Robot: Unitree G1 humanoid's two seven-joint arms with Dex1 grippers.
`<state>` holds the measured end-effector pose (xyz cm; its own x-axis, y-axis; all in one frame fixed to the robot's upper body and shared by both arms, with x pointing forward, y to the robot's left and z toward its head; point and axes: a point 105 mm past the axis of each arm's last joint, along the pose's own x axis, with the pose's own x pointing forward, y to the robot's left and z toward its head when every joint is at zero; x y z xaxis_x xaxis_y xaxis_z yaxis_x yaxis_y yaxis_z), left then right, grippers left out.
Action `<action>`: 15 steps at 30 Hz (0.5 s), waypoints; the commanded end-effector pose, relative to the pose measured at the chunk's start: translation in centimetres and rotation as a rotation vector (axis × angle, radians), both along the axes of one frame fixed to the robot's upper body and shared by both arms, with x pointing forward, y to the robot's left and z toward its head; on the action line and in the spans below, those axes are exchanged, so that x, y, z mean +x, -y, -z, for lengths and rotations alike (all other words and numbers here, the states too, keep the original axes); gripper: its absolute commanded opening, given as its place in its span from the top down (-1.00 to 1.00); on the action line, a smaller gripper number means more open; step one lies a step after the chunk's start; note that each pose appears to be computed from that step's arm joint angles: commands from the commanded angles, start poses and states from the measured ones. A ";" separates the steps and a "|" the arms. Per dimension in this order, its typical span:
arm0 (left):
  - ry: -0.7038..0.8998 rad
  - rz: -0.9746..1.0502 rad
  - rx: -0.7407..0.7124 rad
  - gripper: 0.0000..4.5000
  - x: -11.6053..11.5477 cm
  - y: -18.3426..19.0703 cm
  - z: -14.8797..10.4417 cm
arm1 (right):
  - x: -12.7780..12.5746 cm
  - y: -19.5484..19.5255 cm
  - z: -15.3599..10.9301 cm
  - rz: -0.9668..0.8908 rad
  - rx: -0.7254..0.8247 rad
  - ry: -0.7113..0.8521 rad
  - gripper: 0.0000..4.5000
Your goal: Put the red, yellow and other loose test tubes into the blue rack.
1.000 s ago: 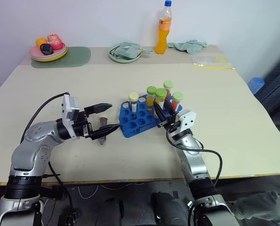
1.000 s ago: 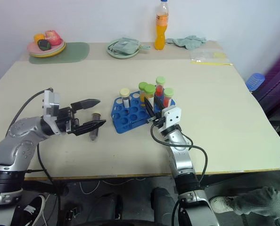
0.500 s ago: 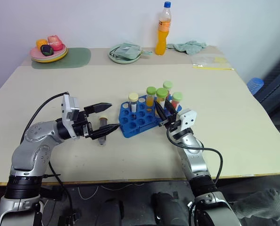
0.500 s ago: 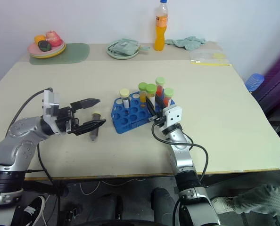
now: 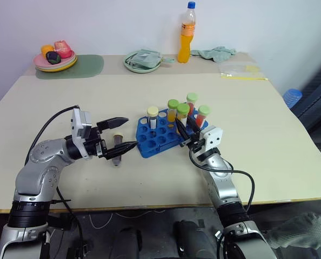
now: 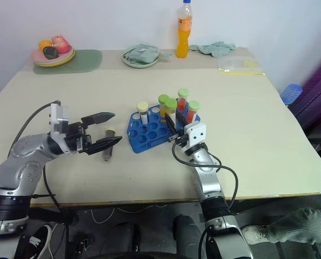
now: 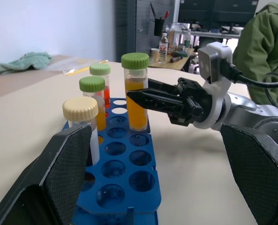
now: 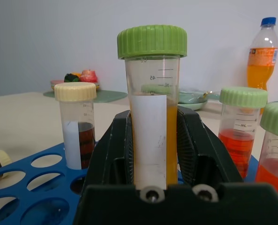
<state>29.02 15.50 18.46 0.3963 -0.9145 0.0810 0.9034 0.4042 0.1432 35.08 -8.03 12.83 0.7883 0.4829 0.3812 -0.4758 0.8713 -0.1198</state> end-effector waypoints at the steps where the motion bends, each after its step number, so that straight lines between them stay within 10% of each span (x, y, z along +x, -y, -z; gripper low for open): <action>1: 0.048 -0.003 0.003 -1.00 -0.2 0.0 -0.9 | 0.1 0.0 -1.1 -0.020 0.019 0.030 0.01; 6: 0.041 -0.009 0.001 -1.00 -0.3 -0.1 -0.5 | -0.1 0.1 -1.4 -0.015 0.010 0.041 -0.99; 15: 0.039 -0.016 0.021 -1.00 -0.8 -0.2 -0.2 | -3.7 1.6 -3.1 -0.080 -0.047 0.061 -0.99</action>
